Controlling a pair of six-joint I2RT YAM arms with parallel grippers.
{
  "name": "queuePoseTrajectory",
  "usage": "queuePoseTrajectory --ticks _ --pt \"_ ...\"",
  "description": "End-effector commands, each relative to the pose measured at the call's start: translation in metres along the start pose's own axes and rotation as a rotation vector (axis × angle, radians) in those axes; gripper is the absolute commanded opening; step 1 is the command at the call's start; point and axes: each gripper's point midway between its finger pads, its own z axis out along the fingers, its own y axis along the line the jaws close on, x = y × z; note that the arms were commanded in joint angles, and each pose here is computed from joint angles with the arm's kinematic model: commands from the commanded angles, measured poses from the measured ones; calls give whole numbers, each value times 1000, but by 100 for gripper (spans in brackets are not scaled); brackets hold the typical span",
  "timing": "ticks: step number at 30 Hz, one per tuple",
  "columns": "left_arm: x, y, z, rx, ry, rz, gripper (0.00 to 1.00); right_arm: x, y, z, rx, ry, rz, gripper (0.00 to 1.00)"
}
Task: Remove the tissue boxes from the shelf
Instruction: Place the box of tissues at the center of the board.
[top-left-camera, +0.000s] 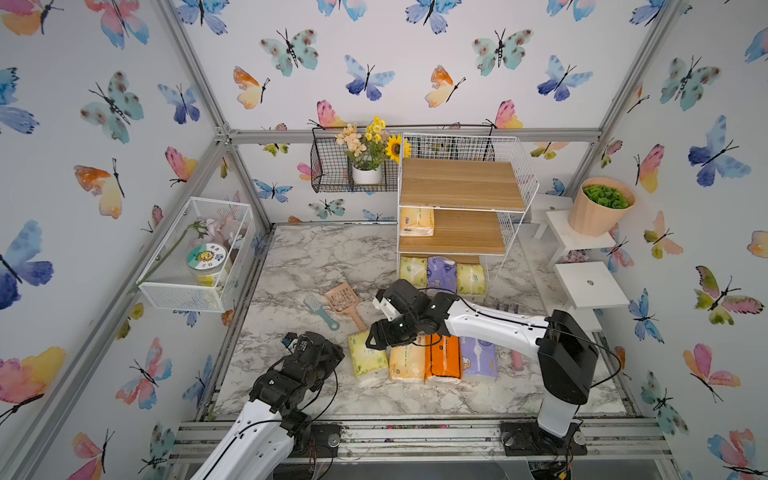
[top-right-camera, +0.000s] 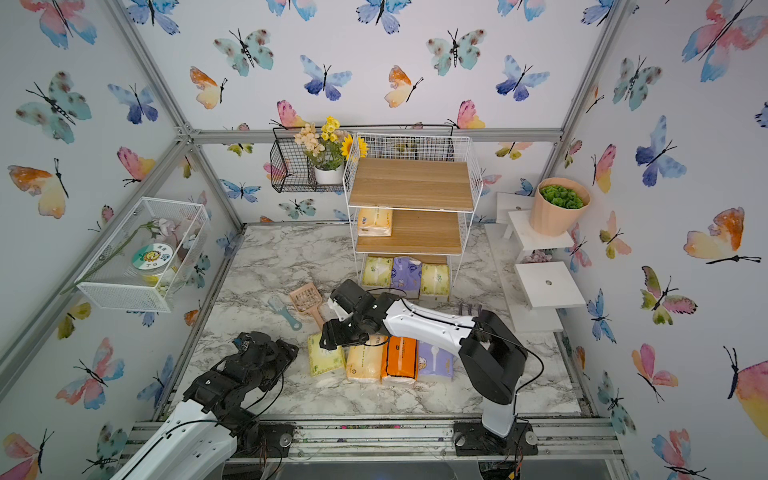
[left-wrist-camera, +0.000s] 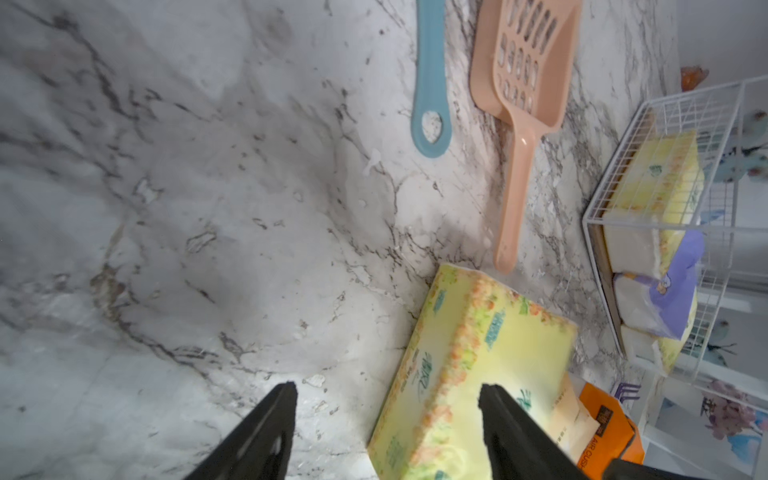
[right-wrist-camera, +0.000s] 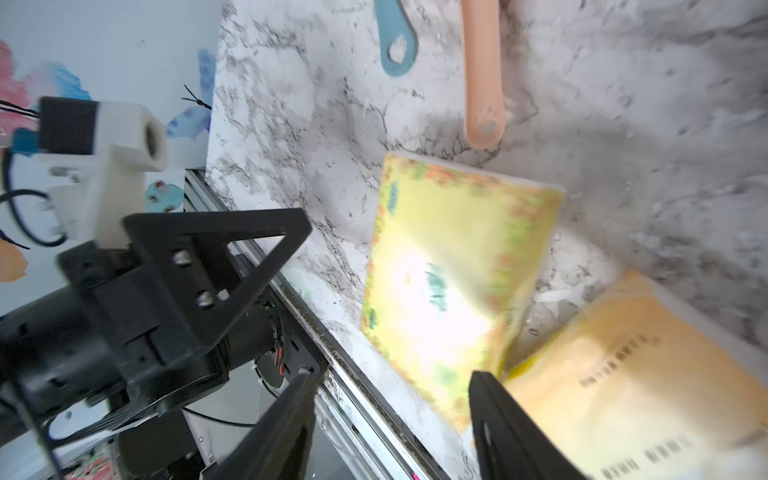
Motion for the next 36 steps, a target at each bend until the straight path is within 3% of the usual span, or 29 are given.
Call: queuePoseTrajectory --ticks 1,7,12,21,23,30,33,36 --pt "8 -22 3 90 60 107 76 4 -17 -19 92 -71 -48 64" --pt "20 -40 12 185 126 168 75 -9 -27 -69 164 -286 -74 66" --pt "19 -56 20 243 127 246 66 -17 -31 -97 192 -411 -70 66" --pt "34 -56 44 182 251 427 55 -24 -33 -142 202 -583 -18 63" --pt "38 -59 47 192 275 448 47 -25 -34 -151 201 -623 -11 63" --pt "57 -59 49 189 331 543 39 -22 -38 -158 214 -643 7 63" --pt "62 -57 49 187 345 551 38 -23 -38 -161 213 -648 11 63" --pt "63 -58 46 197 347 543 44 -24 -41 -166 233 -670 36 63"
